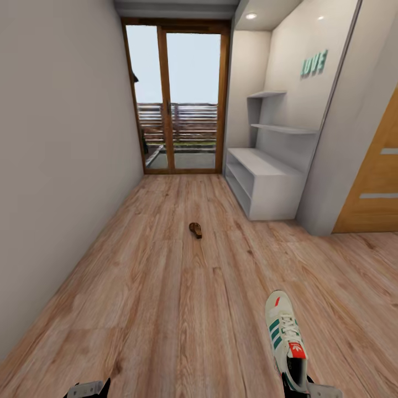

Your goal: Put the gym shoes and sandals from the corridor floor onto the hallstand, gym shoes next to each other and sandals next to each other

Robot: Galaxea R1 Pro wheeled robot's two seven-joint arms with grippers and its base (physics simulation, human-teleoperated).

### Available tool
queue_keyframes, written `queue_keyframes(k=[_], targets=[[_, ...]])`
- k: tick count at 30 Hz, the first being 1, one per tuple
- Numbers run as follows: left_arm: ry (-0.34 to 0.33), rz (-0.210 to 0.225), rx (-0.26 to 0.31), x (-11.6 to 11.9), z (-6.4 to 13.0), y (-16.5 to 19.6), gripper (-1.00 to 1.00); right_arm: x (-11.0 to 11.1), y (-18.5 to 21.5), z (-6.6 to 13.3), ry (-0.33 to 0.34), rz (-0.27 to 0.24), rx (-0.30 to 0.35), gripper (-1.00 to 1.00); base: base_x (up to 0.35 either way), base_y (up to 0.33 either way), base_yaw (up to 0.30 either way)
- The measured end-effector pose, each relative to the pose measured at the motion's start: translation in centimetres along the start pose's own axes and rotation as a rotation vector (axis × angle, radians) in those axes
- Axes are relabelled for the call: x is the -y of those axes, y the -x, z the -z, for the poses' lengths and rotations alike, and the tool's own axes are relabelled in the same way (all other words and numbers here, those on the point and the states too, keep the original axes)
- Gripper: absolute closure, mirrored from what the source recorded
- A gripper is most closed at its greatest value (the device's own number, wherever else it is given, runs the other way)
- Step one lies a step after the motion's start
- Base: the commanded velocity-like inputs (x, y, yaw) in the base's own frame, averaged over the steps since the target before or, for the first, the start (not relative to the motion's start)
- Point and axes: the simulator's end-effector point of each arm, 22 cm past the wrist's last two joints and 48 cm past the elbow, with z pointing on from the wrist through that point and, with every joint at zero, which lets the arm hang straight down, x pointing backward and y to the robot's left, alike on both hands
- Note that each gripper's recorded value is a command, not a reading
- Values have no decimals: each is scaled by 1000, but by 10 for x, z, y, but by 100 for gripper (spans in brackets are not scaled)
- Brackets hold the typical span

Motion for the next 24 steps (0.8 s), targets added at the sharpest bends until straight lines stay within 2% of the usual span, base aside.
queue_keyframes(k=[8, 24], targets=[[-1, 1, 0, 1, 0, 0, -100, 0, 0, 0, 0, 0, -1, 100, 340, -6, 0], [-1, 1, 0, 1, 0, 0, -100, 0, 0, 0, 0, 0, 0, 100, 339, -71, 0]])
